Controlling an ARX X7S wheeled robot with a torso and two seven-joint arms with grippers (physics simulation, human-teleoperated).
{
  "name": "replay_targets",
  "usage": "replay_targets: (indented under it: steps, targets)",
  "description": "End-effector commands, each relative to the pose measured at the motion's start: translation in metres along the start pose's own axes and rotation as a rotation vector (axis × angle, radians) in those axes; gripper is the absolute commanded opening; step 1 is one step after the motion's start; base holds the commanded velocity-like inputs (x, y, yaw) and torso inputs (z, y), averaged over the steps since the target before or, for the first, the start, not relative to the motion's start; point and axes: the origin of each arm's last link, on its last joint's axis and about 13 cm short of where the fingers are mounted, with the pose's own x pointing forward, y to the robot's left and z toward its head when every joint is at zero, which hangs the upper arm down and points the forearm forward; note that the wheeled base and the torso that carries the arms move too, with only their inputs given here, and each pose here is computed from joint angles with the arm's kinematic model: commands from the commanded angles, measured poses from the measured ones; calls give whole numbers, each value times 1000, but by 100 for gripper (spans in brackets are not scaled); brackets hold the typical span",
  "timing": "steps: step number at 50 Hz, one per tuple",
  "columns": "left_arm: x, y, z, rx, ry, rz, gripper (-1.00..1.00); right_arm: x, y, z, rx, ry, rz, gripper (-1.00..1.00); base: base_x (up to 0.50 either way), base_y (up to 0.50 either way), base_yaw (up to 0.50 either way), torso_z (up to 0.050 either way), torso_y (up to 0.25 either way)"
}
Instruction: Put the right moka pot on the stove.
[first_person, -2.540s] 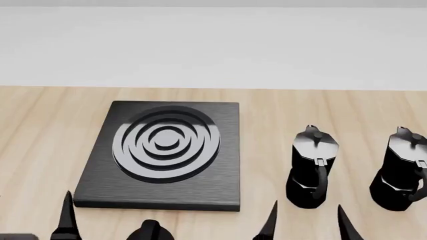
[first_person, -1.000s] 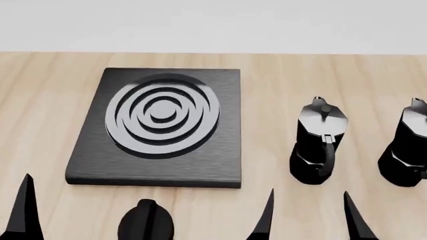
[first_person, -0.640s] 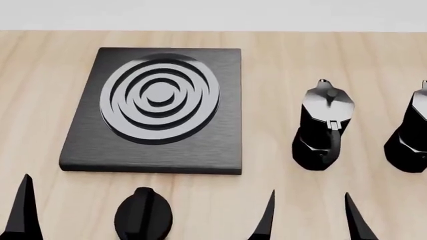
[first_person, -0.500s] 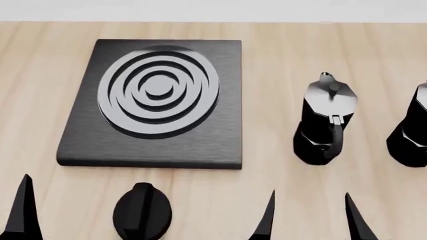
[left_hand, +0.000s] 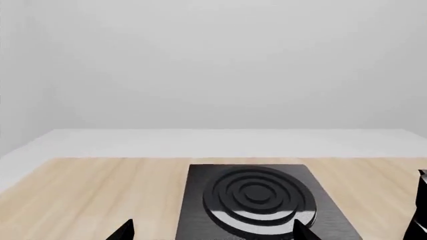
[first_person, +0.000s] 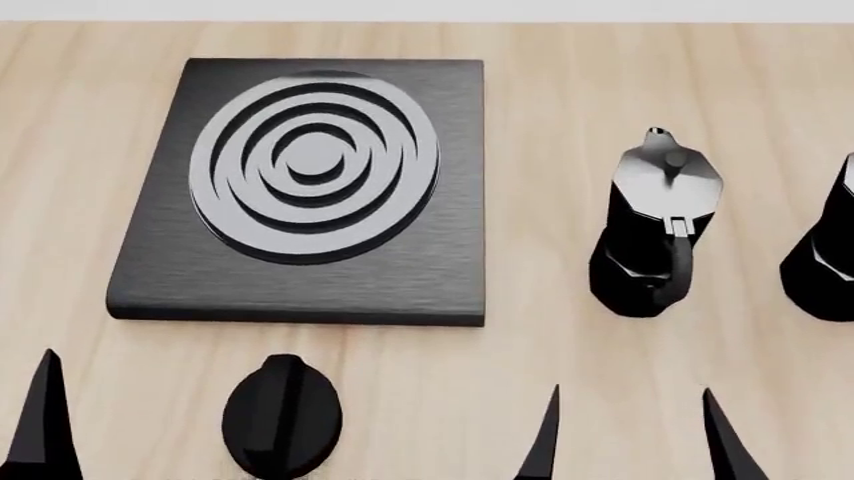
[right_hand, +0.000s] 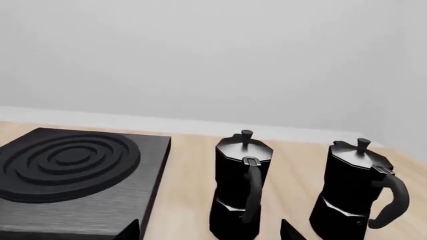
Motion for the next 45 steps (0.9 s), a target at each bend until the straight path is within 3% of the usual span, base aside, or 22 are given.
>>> replay_targets:
  steps: [1, 45]
  targets:
    - [0, 0, 0, 3, 4, 8, 100, -4, -10, 8, -2, -24, 6, 100, 0, 0, 0, 0, 0]
    - [-1, 1, 0, 5, 5, 17, 100, -9, -74, 17, -27, -27, -138, 100, 0, 0, 0, 0, 0]
